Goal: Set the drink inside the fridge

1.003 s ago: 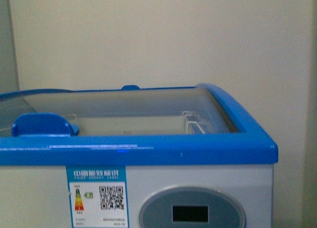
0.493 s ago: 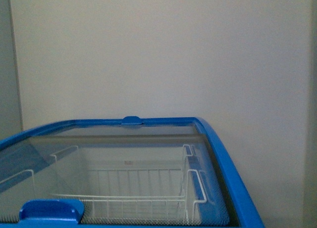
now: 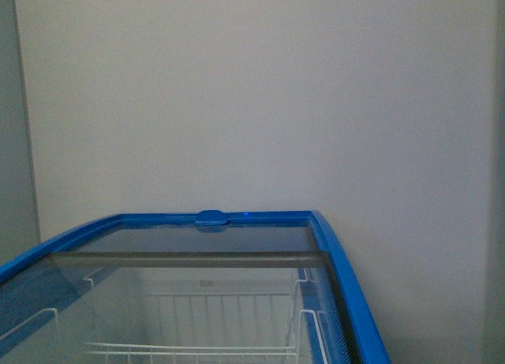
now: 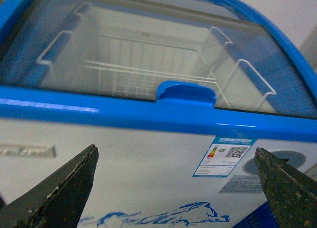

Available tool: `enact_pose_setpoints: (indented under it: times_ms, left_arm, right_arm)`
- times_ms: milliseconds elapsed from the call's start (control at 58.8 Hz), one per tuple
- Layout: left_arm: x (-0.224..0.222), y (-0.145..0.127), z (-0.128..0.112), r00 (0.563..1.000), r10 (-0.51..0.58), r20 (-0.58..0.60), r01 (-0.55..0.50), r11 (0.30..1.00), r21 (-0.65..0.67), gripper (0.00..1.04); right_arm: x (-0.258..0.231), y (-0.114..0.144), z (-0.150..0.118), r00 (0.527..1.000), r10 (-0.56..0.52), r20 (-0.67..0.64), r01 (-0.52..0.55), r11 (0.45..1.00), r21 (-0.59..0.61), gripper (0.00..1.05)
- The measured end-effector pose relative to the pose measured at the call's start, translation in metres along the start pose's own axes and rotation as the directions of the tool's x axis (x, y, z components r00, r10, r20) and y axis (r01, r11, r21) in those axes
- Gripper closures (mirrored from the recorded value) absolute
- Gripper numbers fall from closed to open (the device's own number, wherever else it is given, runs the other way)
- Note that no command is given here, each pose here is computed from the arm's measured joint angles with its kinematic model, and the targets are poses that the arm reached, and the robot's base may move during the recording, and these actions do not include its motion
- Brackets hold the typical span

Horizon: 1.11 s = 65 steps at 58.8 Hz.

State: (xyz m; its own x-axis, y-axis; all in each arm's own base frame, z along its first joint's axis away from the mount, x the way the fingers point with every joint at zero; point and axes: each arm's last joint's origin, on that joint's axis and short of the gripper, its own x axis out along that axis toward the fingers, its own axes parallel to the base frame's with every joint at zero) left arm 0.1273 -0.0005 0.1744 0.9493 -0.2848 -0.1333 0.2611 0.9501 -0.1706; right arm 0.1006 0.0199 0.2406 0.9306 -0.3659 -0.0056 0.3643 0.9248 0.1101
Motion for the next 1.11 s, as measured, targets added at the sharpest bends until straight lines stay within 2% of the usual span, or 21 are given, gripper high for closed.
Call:
enact_pose_setpoints:
  times_ms: [102,221,255,340,425,476,731,918,1105]
  left_arm:
    - [0.027,0.009,0.016,0.998,-0.064,0.017,0.057,0.966,0.25,0.08]
    - [0.05,0.018,0.02,0.991,-0.134,-0.02,0.126,0.859,0.496,0.08]
    - [0.056,0.02,0.019,0.987,-0.155,-0.034,0.147,0.814,0.562,0.08]
    - [0.074,0.027,0.014,0.97,-0.223,-0.098,0.219,0.621,0.753,0.08]
    - [0.086,0.029,0.016,0.952,-0.272,-0.143,0.258,0.455,0.853,0.08]
    - [0.093,0.029,0.019,0.945,-0.284,-0.163,0.272,0.402,0.874,0.08]
    - [0.123,0.03,0.032,0.931,-0.312,-0.188,0.287,0.31,0.906,0.08]
    - [0.149,0.032,0.032,0.916,-0.327,-0.231,0.329,0.289,0.899,0.08]
    - [0.177,0.04,0.042,0.915,-0.326,-0.238,0.334,0.281,0.9,0.08]
  right_arm:
    - [0.0,0.0,0.0,1.0,0.0,0.0,0.0,1.0,0.0,0.62]
    - [0.0,0.0,0.0,1.0,0.0,0.0,0.0,1.0,0.0,0.62]
    - [0.0,0.0,0.0,1.0,0.0,0.0,0.0,1.0,0.0,0.62]
    - [0.0,0.0,0.0,1.0,0.0,0.0,0.0,1.0,0.0,0.62]
    - [0.0,0.0,0.0,1.0,0.0,0.0,0.0,1.0,0.0,0.62]
    - [0.0,0.0,0.0,1.0,0.0,0.0,0.0,1.0,0.0,0.62]
    - [0.0,0.0,0.0,1.0,0.0,0.0,0.0,1.0,0.0,0.62]
    - [0.0,0.0,0.0,1.0,0.0,0.0,0.0,1.0,0.0,0.62]
    - [0.0,0.0,0.0,1.0,0.0,0.0,0.0,1.0,0.0,0.62]
